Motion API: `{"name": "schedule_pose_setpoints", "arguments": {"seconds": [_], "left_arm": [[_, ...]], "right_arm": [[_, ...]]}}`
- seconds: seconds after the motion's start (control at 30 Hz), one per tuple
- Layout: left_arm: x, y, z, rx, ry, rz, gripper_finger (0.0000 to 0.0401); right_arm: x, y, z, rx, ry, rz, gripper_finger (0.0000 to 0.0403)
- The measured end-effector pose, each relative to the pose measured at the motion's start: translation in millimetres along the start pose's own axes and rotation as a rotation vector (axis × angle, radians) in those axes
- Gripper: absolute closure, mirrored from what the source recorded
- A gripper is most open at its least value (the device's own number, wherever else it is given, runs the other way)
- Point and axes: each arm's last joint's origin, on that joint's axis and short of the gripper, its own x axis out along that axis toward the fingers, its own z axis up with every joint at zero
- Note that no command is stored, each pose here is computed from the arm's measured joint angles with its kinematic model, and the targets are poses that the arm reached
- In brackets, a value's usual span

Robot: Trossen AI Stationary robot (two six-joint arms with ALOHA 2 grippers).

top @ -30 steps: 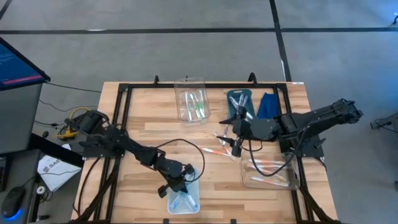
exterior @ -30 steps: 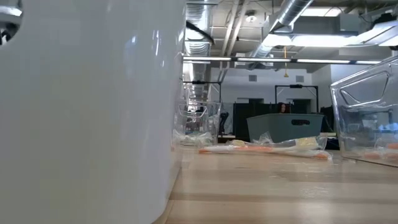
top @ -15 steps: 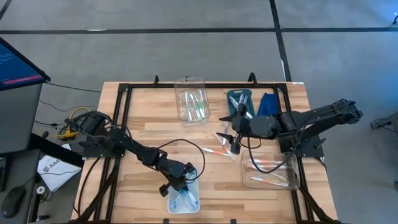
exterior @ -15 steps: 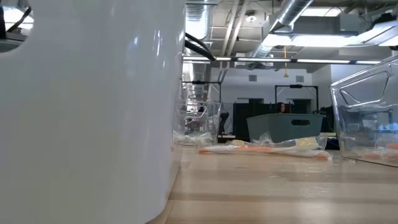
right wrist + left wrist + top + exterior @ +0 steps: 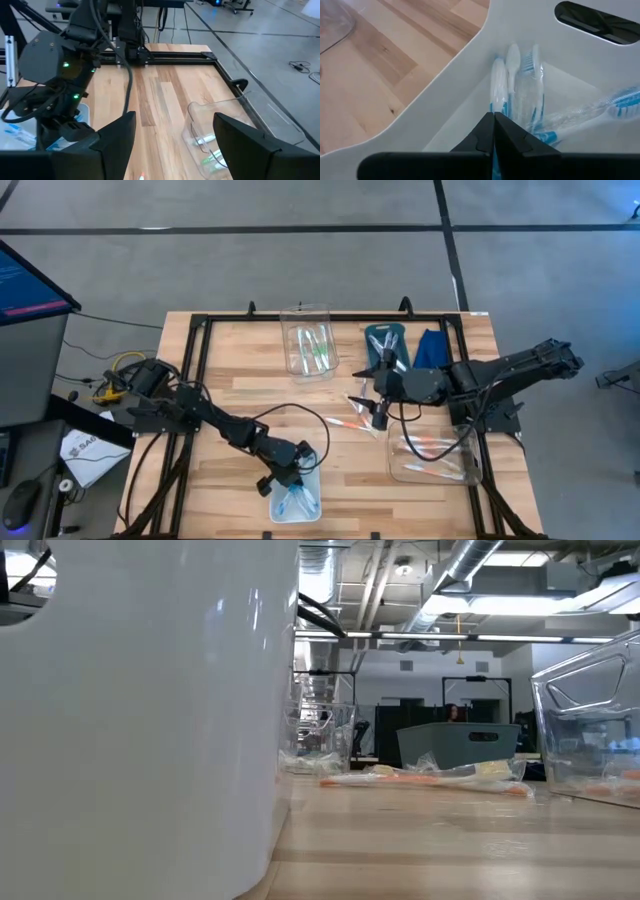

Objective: Pick & Place Toothbrushes
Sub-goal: Put the blue toothbrush into the white bin, then put the orange toothbrush into the bottom transparent bin

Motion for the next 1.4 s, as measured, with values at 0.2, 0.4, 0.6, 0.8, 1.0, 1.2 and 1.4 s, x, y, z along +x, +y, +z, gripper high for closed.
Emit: {"name": "schedule_pose_setpoints", "arguments": {"seconds": [0.2,0.4,0.6,0.8,1.0,1.2,1.4], "left_arm": [[0,0,0,-0.05,0.006,0.015,0.0369],[0,0,0,-0.071,0.006,0.016,0.0312],[-2,1,1,-0.07,0.001,0.017,0.028],[-7,1,3,-0.071,0.01,0.04,0.0271],[-20,0,14,-0.084,-0.012,0.078,0.0273],[-39,-2,28,-0.1,-0.077,0.088,0.027],[-61,2,43,-0.117,-0.169,0.141,0.027]], "right_arm": [[0,0,-1,-0.006,0.011,-0.001,0.0143],[0,0,-2,-0.009,0.016,-0.002,0.0143],[0,0,-2,-0.009,0.016,-0.002,0.0143],[0,0,-2,-0.011,0.021,-0.002,0.0143],[0,0,-3,-0.015,0.029,-0.003,0.0143],[0,0,-4,-0.019,0.036,-0.003,0.0143],[0,0,-4,-0.02,0.038,-0.003,0.0143]]}}
